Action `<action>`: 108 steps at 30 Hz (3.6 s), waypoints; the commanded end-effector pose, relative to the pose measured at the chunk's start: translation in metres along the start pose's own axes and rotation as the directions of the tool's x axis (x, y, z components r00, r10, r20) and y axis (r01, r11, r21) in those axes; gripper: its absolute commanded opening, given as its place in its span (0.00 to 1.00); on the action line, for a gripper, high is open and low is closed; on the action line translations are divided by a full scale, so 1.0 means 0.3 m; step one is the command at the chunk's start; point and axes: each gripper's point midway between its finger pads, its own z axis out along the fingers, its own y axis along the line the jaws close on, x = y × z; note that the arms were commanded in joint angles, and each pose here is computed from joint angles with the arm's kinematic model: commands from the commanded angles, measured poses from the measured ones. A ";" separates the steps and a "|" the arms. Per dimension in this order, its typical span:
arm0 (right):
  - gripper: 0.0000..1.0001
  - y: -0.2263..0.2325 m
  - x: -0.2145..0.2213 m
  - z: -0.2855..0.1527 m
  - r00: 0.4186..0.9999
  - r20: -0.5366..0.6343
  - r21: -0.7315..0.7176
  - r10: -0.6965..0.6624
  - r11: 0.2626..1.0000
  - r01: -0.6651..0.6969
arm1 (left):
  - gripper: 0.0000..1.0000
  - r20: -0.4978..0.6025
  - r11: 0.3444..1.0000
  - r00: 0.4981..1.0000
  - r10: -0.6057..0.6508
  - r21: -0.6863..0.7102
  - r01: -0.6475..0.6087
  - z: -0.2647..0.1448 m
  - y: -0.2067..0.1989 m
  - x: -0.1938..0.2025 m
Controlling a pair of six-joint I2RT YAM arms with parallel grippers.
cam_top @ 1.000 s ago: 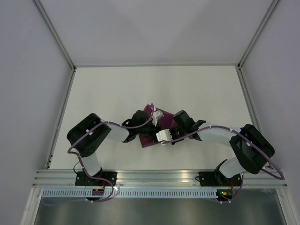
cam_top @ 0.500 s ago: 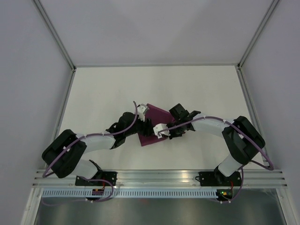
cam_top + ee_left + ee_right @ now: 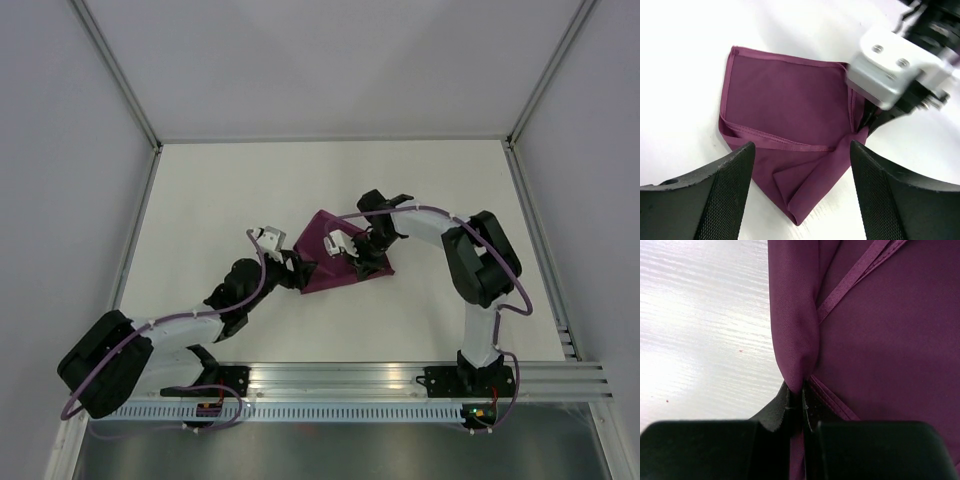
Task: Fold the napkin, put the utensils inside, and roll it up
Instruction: Roll the napkin with the utensil
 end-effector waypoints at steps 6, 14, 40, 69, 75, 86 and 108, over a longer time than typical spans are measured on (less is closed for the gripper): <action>0.01 0.054 0.103 0.046 0.984 -0.085 -0.283 0.159 0.943 -0.177 | 0.86 0.159 0.904 0.900 0.406 0.077 -0.421 0.012 -0.150 -0.010; 0.01 0.029 0.122 0.066 0.969 -0.129 -0.326 0.210 0.914 -0.241 | 0.91 0.077 0.698 0.722 0.687 0.206 -0.686 0.123 -0.267 0.129; 0.01 0.013 0.138 0.079 0.953 -0.171 -0.337 0.250 0.894 -0.295 | 0.56 -0.092 0.636 0.660 0.745 0.392 -0.664 0.195 -0.302 0.371; 0.50 -0.175 -0.086 -0.242 0.955 0.192 0.062 0.227 0.968 -0.243 | 0.02 -0.448 0.869 0.835 0.320 0.489 -0.071 0.126 -0.258 0.523; 0.51 -0.143 -0.062 -0.327 0.965 0.248 0.305 0.081 0.939 -0.157 | 0.02 -0.564 0.871 0.789 0.244 0.486 0.078 0.100 -0.261 0.580; 0.54 0.037 -0.016 -0.245 0.975 0.177 0.501 -0.137 0.865 0.031 | 0.02 -0.722 0.859 0.672 0.166 0.441 0.262 0.065 -0.273 0.663; 0.56 0.152 0.088 -0.068 0.977 -0.041 0.517 -0.209 0.832 0.200 | 0.02 -0.814 0.858 0.570 0.115 0.371 0.356 0.066 -0.249 0.717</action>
